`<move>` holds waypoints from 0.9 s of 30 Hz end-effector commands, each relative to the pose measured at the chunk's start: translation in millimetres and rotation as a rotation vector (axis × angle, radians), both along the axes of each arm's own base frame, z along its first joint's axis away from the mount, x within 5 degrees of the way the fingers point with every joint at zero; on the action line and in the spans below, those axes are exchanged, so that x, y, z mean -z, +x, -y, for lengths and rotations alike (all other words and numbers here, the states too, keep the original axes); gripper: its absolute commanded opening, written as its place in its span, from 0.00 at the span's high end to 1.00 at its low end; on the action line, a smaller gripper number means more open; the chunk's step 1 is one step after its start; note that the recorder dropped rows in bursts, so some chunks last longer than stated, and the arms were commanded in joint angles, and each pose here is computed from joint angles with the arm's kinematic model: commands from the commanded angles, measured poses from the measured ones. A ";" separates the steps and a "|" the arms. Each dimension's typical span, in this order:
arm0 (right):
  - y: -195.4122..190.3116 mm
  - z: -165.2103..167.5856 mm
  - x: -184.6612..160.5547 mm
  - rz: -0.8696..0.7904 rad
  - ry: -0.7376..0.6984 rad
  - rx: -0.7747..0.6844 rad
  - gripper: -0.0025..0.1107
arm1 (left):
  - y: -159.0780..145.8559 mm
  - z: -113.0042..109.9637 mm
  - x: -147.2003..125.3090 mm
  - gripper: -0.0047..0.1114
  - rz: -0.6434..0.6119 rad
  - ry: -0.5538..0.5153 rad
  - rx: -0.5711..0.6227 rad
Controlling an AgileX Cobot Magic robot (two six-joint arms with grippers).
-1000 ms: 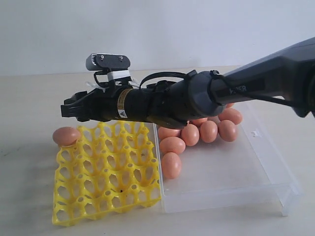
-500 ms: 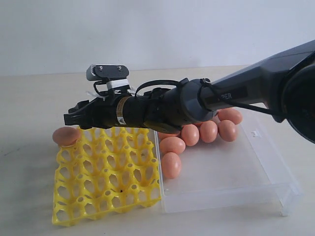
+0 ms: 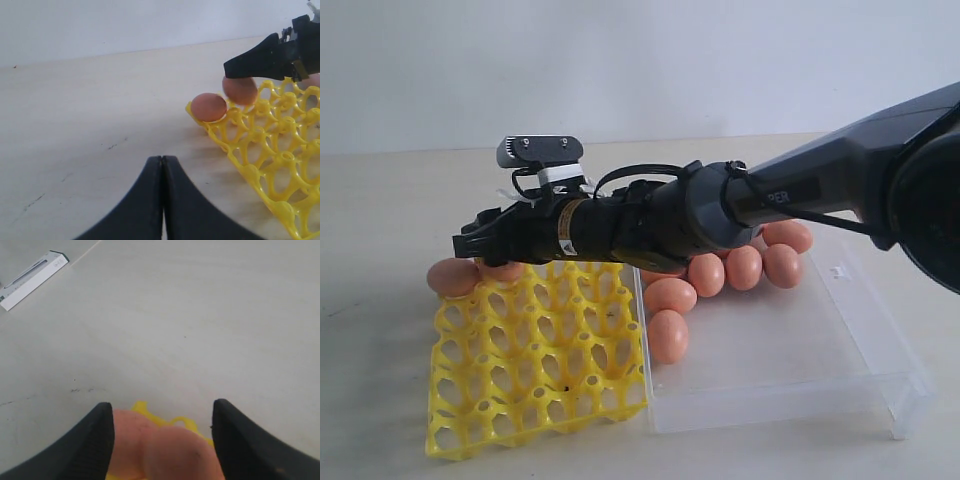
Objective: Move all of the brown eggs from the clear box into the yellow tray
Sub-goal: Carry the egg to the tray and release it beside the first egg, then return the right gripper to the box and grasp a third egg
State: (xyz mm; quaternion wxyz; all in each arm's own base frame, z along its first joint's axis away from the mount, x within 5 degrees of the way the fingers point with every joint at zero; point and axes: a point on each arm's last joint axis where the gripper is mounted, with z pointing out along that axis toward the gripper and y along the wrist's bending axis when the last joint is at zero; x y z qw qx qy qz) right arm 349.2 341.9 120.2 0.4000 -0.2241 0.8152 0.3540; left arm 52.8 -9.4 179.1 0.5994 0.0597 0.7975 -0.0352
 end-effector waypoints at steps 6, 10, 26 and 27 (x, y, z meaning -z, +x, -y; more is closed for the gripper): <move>0.7 -1.1 -5.3 0.012 0.005 -0.002 0.47 | -0.2 0.1 -2.5 0.96 0.019 -0.004 0.002; 0.7 1.7 -33.4 0.049 0.011 0.015 0.47 | -0.2 0.1 -2.5 0.96 0.019 -0.006 0.002; -49.0 125.1 -134.3 0.043 -0.479 0.306 0.64 | -0.2 0.1 -2.5 0.96 0.019 -0.004 0.002; -46.4 133.8 -128.7 0.003 -0.534 0.320 0.64 | -0.2 0.1 -2.5 0.96 0.019 -0.004 0.002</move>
